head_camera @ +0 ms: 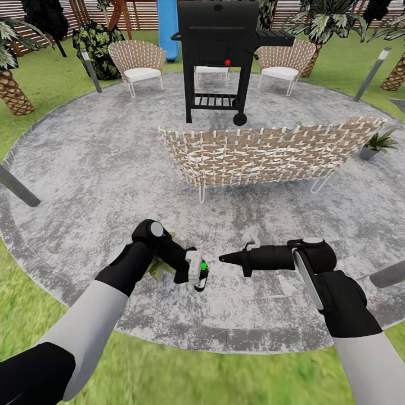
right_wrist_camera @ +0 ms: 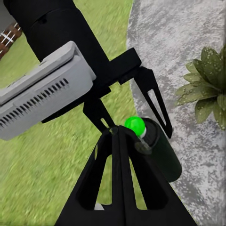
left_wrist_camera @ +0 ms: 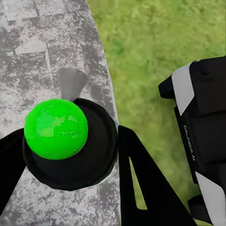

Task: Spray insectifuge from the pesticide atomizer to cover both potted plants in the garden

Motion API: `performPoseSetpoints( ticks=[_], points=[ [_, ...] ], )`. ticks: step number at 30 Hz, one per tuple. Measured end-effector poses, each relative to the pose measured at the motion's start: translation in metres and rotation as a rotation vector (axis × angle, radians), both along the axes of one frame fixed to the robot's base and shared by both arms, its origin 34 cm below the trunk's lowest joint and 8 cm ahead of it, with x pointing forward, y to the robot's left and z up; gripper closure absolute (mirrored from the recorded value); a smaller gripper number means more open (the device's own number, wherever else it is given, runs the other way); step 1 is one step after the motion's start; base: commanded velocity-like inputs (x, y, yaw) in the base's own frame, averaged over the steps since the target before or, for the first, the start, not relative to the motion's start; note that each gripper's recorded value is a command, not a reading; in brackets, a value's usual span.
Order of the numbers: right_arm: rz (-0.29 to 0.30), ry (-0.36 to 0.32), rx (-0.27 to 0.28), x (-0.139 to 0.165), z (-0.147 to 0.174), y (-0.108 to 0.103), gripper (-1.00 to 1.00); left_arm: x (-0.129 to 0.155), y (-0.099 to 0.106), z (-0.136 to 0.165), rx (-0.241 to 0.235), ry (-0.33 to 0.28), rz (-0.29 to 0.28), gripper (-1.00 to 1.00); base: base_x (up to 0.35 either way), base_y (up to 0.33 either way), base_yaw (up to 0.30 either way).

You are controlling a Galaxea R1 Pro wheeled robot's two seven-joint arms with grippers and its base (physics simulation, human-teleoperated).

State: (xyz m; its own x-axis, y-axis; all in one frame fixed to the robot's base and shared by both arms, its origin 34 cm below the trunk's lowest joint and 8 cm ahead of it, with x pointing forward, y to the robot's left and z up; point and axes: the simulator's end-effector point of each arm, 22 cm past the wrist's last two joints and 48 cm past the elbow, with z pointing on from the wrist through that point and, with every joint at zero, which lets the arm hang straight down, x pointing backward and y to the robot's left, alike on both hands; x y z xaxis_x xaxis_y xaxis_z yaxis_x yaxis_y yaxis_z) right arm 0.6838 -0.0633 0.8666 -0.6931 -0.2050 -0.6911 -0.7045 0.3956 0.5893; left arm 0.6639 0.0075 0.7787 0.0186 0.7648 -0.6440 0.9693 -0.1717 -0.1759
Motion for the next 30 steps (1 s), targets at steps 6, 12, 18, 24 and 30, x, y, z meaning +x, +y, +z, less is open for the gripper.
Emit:
performPoseSetpoints(
  ticks=[6,12,18,24,30],
  points=[
    [0.001,-0.007,0.001,0.0004,0.0003,0.0001,1.0,0.0011,-0.0009,0.0022,-0.003,-0.006,0.001,1.0,0.0,0.0,0.0],
    [0.001,-0.008,0.0,0.0005,0.0002,0.0,1.0,0.0018,-0.001,0.0031,-0.004,-0.01,0.001,1.0,0.0,0.0,0.0],
    [0.001,-0.008,-0.001,0.0006,0.0,-0.0001,1.0,0.002,-0.0002,0.0026,-0.001,-0.011,0.001,1.0,0.0,0.0,0.0],
    [0.001,-0.008,-0.001,0.0006,0.0,-0.0001,1.0,0.0022,0.0,0.0027,0.0,-0.012,0.001,1.0,0.0,0.0,0.0],
    [0.0,-0.008,-0.004,0.0008,-0.0008,-0.0004,1.0,0.0023,0.0,0.0028,0.0,-0.013,0.001,1.0,0.0,0.0,0.0]
  ],
)
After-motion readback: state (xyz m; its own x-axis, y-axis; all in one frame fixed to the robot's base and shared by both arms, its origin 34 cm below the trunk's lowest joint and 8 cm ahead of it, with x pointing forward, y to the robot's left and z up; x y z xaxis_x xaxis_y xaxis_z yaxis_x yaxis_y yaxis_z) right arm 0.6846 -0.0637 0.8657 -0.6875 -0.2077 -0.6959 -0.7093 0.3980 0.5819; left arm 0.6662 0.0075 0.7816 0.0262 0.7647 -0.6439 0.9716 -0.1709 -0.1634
